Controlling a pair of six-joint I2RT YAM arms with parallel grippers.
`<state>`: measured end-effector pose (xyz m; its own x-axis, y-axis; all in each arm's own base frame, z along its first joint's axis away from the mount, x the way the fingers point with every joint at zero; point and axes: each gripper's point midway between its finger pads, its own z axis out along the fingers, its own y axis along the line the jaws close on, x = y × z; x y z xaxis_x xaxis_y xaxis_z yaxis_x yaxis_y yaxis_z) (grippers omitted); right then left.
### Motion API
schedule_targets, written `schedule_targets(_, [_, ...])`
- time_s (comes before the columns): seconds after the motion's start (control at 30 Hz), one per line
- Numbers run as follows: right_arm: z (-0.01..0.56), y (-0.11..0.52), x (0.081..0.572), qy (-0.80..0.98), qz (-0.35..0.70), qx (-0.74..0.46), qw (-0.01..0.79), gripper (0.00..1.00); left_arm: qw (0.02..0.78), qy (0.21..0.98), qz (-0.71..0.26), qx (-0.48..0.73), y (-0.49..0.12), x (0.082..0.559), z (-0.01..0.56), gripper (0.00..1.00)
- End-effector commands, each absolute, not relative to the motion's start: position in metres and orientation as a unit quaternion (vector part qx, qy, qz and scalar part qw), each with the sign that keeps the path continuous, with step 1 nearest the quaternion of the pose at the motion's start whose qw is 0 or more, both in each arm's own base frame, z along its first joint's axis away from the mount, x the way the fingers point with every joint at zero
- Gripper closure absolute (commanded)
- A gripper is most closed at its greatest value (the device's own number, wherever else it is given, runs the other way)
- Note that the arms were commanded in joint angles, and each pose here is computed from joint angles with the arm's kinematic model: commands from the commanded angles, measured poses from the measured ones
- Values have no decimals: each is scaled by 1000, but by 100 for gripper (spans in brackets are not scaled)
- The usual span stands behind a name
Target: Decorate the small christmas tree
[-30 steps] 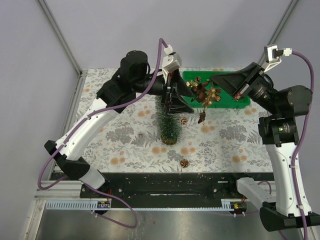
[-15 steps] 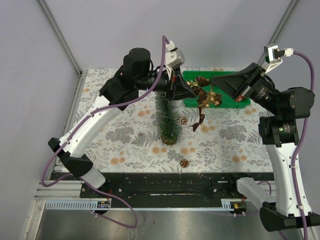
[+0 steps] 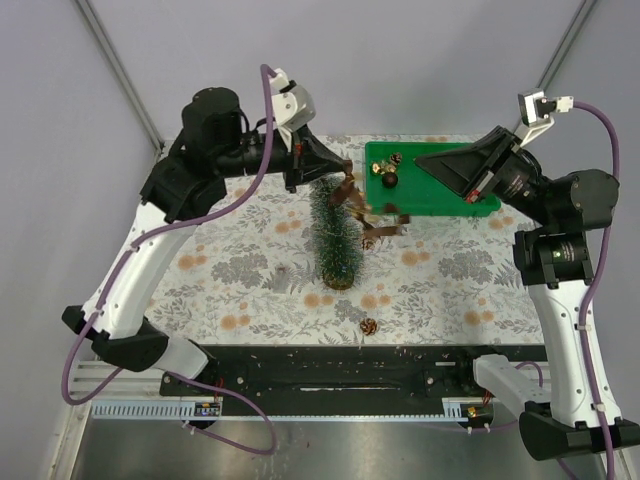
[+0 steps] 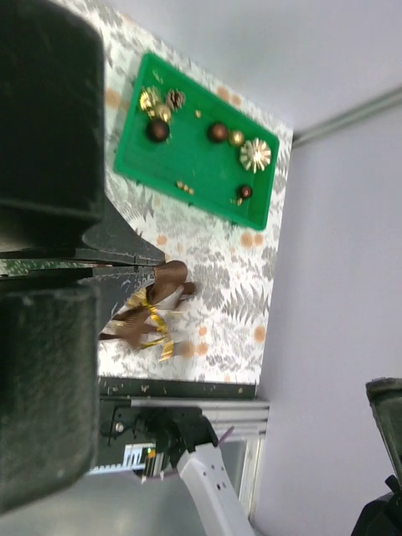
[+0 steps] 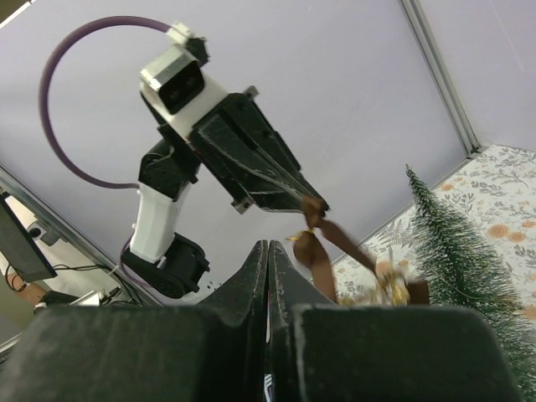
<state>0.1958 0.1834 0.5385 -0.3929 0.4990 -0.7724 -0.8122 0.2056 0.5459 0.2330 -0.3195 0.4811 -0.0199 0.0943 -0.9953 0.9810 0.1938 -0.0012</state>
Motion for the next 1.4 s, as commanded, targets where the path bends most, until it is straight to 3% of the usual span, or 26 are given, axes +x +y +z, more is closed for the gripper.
schedule_targets(0.0, [531,185,204,570,604,-154,535,100,581,566,-357,463,-286,244,499,100])
schedule_targets(0.4, [509,190,223,590,594,-149,527,99,576,579,-352,457,-269,239,490,100])
schedule_targets(0.57, [489,192,223,609,578,-160,519,83,575,578,-355,457,-269,238,491,100])
schedule_targets(0.77, [441,203,225,634,563,-195,493,56,575,569,-366,460,-270,232,499,100])
schedule_targets(0.87, [405,213,229,667,552,-198,460,49,575,562,-373,462,-271,228,505,100])
schedule_targets(1.13, [347,242,244,716,516,-212,420,49,561,577,-363,471,-267,226,486,100])
schedule_targets(1.37, [351,249,243,706,500,-227,446,49,559,611,-320,460,-250,235,458,100])
